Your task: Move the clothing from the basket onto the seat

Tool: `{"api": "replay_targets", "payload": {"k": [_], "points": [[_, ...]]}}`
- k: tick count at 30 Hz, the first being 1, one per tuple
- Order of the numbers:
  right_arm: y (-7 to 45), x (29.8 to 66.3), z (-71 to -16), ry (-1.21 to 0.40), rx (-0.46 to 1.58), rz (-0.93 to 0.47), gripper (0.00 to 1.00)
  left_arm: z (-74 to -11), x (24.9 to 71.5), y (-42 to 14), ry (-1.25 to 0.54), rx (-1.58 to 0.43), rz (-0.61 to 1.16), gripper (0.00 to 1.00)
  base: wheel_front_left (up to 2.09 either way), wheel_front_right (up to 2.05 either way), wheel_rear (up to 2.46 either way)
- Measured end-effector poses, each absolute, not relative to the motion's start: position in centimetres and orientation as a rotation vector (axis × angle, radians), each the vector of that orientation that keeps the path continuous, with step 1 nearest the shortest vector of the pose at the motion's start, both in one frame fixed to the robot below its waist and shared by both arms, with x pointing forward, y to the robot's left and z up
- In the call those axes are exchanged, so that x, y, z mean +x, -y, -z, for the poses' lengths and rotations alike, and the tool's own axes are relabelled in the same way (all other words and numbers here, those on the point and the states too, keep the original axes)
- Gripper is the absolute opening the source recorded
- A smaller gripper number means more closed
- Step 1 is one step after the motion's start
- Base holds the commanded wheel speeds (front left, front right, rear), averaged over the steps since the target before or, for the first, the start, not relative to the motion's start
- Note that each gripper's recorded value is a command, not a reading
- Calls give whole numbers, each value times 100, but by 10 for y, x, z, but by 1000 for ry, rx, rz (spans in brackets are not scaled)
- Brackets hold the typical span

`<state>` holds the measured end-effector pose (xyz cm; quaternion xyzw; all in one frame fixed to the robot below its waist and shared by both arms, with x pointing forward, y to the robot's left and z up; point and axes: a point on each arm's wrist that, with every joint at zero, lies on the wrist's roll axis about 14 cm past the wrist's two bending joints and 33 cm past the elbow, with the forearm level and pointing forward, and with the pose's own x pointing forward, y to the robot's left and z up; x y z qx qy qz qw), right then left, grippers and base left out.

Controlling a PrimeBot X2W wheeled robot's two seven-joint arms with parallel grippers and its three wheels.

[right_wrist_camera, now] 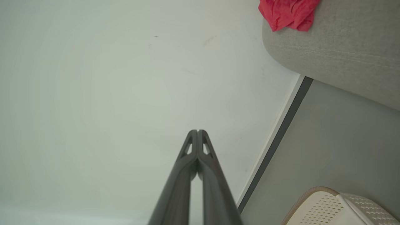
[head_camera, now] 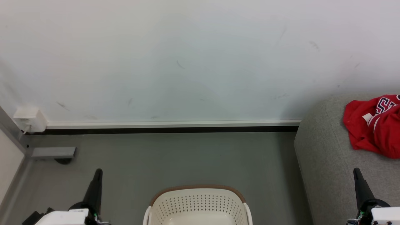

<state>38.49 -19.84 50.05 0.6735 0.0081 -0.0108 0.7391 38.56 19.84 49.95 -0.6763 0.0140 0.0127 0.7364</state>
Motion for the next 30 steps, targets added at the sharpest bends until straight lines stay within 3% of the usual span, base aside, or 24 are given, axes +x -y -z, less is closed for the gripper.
{"api": "replay_targets", "payload": {"k": [30], "points": [[199,390,-506,-4,1577,2,0,-507,390,-200,-4,-1569,-4,0,0,0,0]]}}
